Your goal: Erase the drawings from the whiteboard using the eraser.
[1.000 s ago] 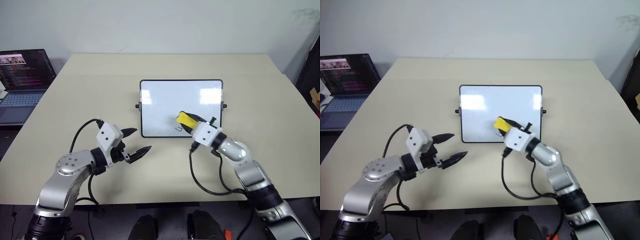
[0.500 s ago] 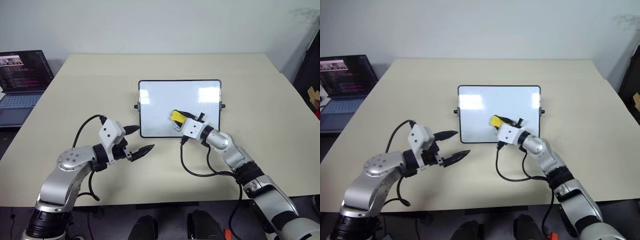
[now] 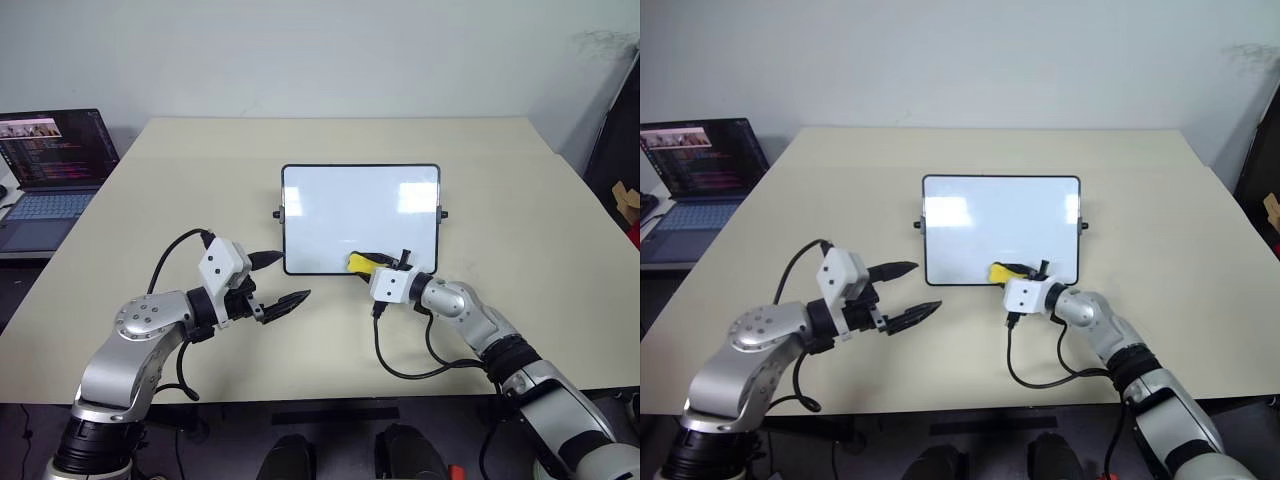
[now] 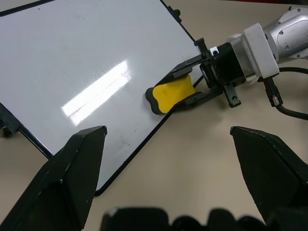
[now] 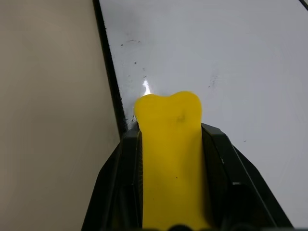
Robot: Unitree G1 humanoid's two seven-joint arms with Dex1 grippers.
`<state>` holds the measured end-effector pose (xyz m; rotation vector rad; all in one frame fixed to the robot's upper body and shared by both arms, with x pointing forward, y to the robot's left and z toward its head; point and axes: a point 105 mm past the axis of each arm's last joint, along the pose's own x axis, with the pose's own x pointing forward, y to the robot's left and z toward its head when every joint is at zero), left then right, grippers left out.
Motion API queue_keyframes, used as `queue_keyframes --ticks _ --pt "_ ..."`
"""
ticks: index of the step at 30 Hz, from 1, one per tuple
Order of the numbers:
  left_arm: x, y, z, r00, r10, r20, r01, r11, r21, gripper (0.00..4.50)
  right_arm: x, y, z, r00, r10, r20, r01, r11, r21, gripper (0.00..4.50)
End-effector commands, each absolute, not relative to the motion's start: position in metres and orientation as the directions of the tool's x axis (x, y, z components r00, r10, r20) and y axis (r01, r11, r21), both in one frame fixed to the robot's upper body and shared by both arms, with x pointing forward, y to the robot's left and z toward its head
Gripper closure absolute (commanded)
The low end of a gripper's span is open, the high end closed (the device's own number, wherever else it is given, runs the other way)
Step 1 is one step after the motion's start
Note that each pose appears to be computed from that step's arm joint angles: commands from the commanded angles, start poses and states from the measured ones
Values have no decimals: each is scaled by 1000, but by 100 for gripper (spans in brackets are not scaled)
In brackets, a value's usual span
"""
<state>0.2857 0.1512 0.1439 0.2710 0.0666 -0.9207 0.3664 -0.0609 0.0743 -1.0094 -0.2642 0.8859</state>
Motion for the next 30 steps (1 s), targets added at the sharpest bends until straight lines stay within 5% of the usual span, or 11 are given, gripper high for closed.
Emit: queue_keyframes --ticks 1,6,12,20,30 --pt "286 148 152 594 -792 -144 799 558 227 0 365 -78 60 651 714 -258 -541 198 -817 321" --pt "285 151 149 598 -787 -151 797 564 218 0 363 -59 132 633 769 85 -399 418 -816 321" --pt "284 151 146 596 -787 -158 799 563 211 0 365 -43 172 614 754 232 -316 505 -804 322" --pt "282 149 145 592 -789 -161 802 561 204 0 393 -36 155 694 705 144 -303 468 -831 322" --pt "280 147 146 597 -787 -157 799 566 202 0 385 -40 85 667 725 -171 -517 286 -807 322"
